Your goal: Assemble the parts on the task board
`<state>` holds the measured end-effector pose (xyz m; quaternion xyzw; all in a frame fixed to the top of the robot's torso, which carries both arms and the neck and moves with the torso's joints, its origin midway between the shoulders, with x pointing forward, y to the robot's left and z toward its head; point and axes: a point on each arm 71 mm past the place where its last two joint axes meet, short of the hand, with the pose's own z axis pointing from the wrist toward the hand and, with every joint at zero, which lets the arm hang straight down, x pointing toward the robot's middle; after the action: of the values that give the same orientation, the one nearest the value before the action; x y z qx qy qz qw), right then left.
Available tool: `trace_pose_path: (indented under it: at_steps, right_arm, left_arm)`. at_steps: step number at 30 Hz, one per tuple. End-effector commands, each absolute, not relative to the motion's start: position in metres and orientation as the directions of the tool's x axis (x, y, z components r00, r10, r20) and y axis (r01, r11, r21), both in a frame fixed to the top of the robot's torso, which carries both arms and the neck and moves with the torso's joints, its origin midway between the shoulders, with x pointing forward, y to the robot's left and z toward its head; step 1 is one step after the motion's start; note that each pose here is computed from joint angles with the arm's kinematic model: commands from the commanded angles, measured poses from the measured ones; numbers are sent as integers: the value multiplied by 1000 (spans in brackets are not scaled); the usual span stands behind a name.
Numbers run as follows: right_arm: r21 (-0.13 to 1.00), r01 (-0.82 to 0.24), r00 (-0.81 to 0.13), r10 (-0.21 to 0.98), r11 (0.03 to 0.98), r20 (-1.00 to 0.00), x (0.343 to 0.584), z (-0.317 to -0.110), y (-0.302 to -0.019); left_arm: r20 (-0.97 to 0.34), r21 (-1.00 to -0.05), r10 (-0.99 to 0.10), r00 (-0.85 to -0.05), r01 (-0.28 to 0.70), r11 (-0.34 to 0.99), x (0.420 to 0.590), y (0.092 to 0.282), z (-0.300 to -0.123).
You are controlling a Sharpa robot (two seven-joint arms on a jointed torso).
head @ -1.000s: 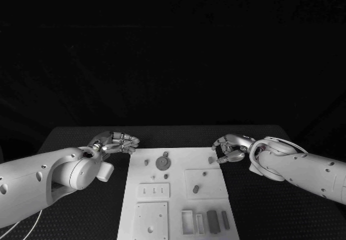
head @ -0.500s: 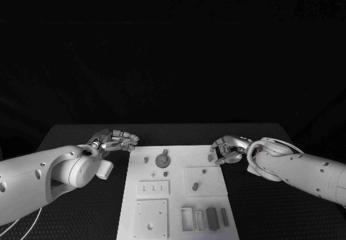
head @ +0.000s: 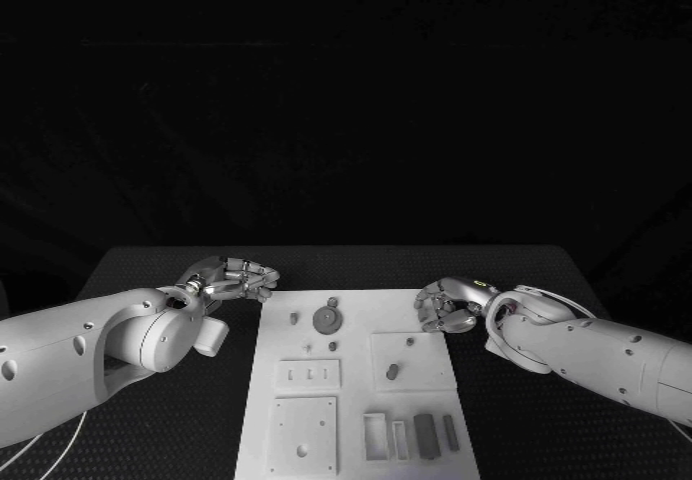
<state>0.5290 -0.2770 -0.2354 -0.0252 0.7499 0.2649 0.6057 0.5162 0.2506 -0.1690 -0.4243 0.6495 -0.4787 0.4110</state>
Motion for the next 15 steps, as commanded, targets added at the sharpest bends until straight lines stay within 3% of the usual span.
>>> trace_pose_path:
  at_steps: [1,15]
  right_arm:
    - [353,-368,-258,271,860,-927,527,-240,-275]
    - [350,-378,-233,278,857,-932,527,-240,-275]
  left_arm:
    - [-125,-973,-939,-321,-145,179,516,248,-168]
    - [-124,-972,-938,-324,-148,180,515,248,-168]
